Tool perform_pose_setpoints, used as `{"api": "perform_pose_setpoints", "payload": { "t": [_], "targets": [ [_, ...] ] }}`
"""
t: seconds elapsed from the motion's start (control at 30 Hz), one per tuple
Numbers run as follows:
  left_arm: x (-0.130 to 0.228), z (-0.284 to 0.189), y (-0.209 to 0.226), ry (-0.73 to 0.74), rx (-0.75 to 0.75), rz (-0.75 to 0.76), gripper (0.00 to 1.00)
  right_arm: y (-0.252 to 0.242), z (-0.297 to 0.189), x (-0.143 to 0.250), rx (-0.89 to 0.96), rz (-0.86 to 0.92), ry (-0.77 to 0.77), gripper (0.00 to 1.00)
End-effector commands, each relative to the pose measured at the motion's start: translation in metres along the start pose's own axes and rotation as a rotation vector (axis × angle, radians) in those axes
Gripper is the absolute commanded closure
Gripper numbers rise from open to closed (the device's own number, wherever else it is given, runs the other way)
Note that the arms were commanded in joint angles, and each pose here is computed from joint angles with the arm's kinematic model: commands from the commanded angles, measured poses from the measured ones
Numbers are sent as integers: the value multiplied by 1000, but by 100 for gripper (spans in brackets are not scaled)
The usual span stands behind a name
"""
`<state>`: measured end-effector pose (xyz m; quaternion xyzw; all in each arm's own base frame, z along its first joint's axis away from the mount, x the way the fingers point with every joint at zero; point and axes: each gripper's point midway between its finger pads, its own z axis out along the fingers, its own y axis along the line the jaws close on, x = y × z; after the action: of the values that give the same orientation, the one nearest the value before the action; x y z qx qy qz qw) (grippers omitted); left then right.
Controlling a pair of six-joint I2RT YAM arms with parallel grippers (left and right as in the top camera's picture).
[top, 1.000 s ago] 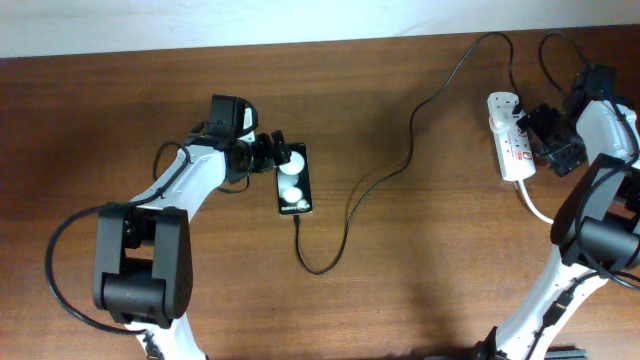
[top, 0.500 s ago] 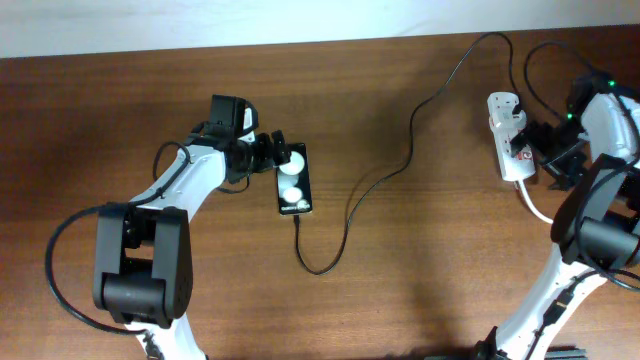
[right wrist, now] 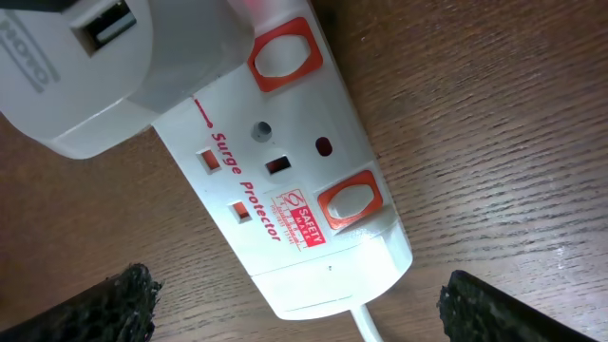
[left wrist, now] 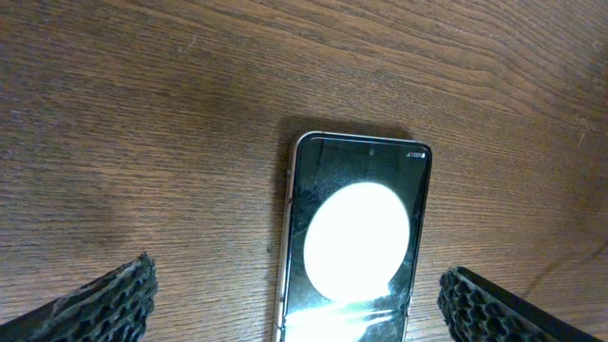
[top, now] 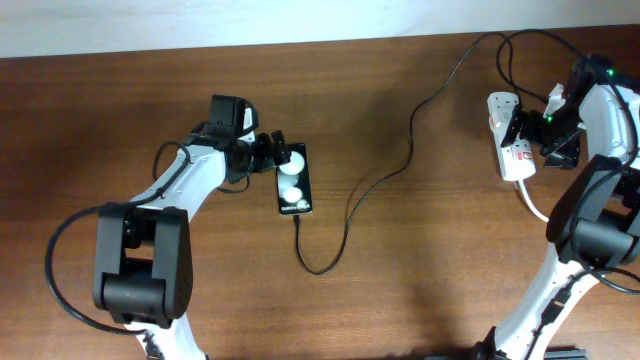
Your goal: Plug charger to phone and switch on socket
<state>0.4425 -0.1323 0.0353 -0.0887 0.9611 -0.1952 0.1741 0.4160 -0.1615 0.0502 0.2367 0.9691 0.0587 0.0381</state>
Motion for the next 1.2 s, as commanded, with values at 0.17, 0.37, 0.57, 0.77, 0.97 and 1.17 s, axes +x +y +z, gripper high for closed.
{"api": "perform_pose_setpoints", "payload": {
  "t": [0.17, 0.37, 0.57, 0.77, 0.97, 1.17],
  "targets": [
    [-1, 0, 0, -6, -7, 9, 1, -1, -3, -5, 12, -13, -17, 1],
    [-1, 0, 0, -6, -7, 9, 1, -1, -3, -5, 12, -13, -17, 1],
    [-1, 0, 0, -6, -7, 9, 1, -1, -3, -5, 12, -13, -17, 1],
    [0, 1, 1, -2, -8, 8, 1, -1, -3, -5, 12, -13, -17, 1],
    [-10, -21, -15, -55, 20, 31, 1, -1, -3, -5, 12, -13, -17, 2],
    [-37, -109, -63, -250, 122, 104, 1, -1, -3, -5, 12, -13, -17, 1]
  ]
}}
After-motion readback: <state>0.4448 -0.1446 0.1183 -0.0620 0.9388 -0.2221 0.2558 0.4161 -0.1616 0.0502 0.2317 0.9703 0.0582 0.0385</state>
